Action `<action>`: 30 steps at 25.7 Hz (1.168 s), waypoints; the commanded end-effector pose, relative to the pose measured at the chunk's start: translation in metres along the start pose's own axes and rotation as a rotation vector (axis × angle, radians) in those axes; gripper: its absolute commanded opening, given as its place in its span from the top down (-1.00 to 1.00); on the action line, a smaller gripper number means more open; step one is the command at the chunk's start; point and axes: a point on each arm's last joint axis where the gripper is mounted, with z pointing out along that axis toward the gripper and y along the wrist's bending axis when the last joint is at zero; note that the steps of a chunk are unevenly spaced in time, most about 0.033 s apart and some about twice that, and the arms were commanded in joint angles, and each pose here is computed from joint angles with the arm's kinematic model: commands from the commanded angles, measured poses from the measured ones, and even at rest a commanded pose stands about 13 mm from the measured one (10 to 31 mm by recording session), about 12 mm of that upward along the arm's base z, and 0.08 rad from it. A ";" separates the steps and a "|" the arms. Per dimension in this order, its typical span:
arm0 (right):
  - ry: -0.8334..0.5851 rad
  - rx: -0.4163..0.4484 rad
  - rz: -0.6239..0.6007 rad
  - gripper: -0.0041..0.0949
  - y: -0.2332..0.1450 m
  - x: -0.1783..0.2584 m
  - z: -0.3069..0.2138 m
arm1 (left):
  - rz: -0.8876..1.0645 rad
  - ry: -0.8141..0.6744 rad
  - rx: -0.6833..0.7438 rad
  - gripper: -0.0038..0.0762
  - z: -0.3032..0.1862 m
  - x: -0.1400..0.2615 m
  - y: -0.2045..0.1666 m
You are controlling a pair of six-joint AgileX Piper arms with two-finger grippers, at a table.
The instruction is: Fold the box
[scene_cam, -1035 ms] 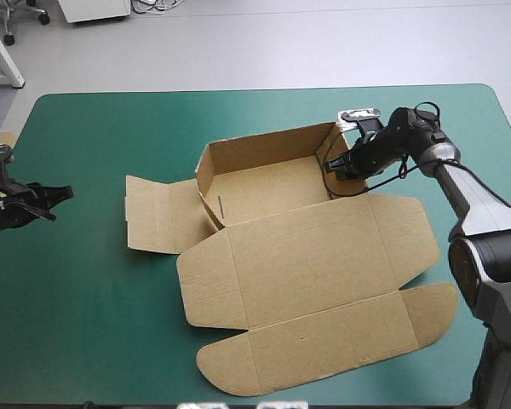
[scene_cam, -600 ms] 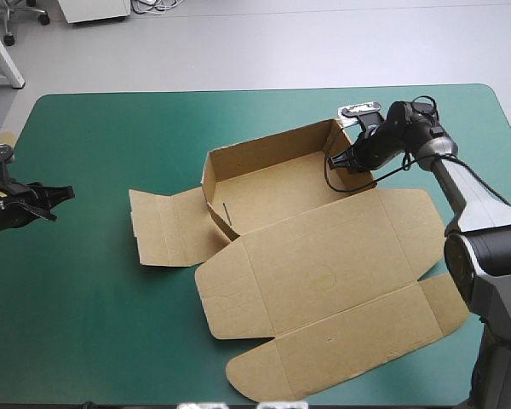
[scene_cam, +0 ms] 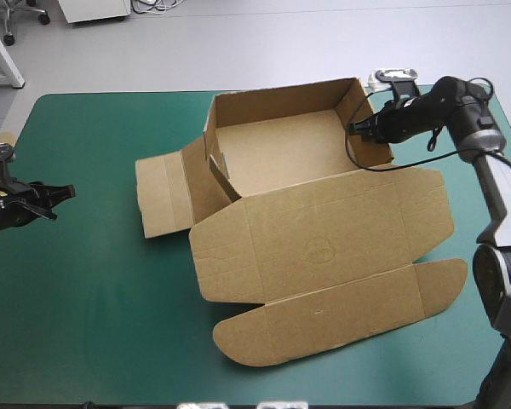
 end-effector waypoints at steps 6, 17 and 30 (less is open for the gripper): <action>-0.296 -0.068 0.027 0.93 0.004 -0.017 -0.115 | -0.066 -0.028 0.111 0.30 0.022 -0.012 -0.006; -0.363 -0.132 -0.016 0.93 0.025 -0.015 -0.168 | -0.126 0.033 0.475 0.30 0.082 -0.010 -0.028; -0.356 -0.136 -0.006 0.93 0.026 -0.015 -0.169 | -0.142 0.050 0.960 0.30 0.076 -0.009 -0.098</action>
